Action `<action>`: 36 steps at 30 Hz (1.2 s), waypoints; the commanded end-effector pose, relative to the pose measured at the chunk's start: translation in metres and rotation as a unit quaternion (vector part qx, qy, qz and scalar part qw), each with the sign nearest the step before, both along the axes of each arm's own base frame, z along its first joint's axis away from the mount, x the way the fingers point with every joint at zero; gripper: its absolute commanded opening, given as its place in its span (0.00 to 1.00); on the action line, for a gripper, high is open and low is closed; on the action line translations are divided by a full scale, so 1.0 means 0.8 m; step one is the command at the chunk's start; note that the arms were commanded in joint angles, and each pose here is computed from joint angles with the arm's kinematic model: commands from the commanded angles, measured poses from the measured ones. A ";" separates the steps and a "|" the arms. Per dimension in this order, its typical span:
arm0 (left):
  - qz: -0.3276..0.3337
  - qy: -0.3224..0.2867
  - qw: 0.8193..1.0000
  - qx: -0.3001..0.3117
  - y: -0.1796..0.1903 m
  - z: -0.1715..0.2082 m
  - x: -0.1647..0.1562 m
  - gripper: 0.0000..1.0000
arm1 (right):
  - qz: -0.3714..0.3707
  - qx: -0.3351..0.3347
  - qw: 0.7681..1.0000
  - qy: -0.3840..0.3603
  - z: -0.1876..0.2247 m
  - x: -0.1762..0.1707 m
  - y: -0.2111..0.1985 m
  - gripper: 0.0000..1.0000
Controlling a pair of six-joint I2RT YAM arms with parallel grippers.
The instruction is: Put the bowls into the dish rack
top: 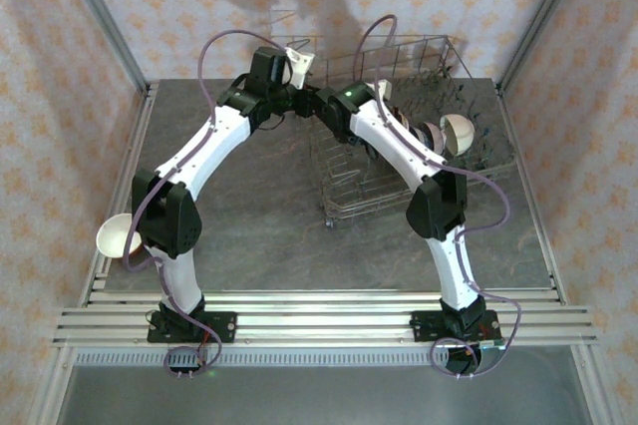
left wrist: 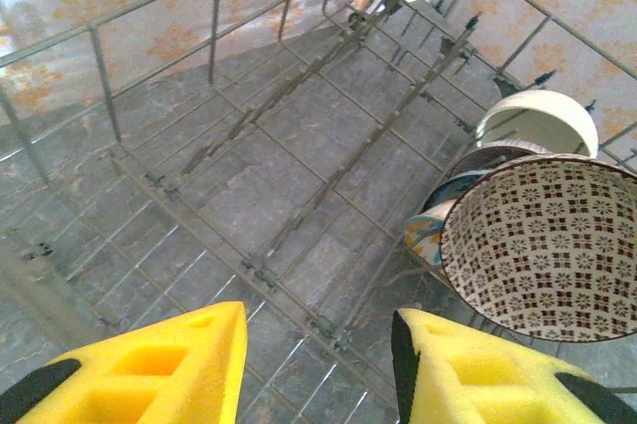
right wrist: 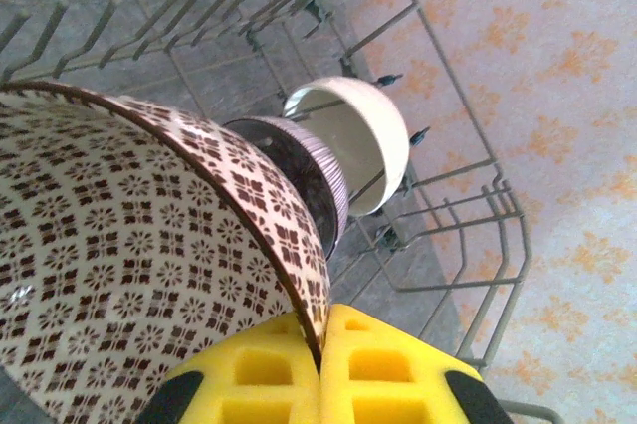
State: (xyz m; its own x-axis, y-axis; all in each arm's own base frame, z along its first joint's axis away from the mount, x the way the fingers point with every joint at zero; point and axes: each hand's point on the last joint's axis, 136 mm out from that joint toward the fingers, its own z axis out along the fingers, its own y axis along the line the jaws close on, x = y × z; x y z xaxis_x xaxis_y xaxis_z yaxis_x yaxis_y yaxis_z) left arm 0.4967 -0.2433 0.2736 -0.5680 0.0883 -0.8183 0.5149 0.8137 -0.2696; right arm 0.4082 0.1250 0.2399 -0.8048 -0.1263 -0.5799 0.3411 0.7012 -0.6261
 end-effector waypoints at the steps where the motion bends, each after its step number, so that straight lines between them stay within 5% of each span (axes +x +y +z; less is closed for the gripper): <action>1: 0.055 -0.001 0.998 0.007 0.041 0.003 0.006 0.44 | -0.005 -0.056 0.998 0.001 0.018 -0.010 -0.017 0.00; 14: 0.164 -0.022 0.985 -0.037 0.120 0.032 0.004 0.52 | 0.004 -0.046 0.999 0.012 -0.002 -0.016 -0.006 0.00; 36: 0.153 0.005 0.987 -0.046 0.118 0.019 -0.023 0.53 | -0.003 -0.109 0.994 0.002 -0.028 -0.036 0.001 0.00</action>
State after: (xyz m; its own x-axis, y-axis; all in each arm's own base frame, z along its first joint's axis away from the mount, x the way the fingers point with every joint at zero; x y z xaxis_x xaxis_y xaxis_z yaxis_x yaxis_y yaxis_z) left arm 0.4879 -0.1481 0.2749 -0.5803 -0.1460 -0.8012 0.2336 0.9126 -0.3355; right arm 0.3941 0.1451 0.2219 -0.7360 -0.1500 -0.6601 0.4188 0.6653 -0.6181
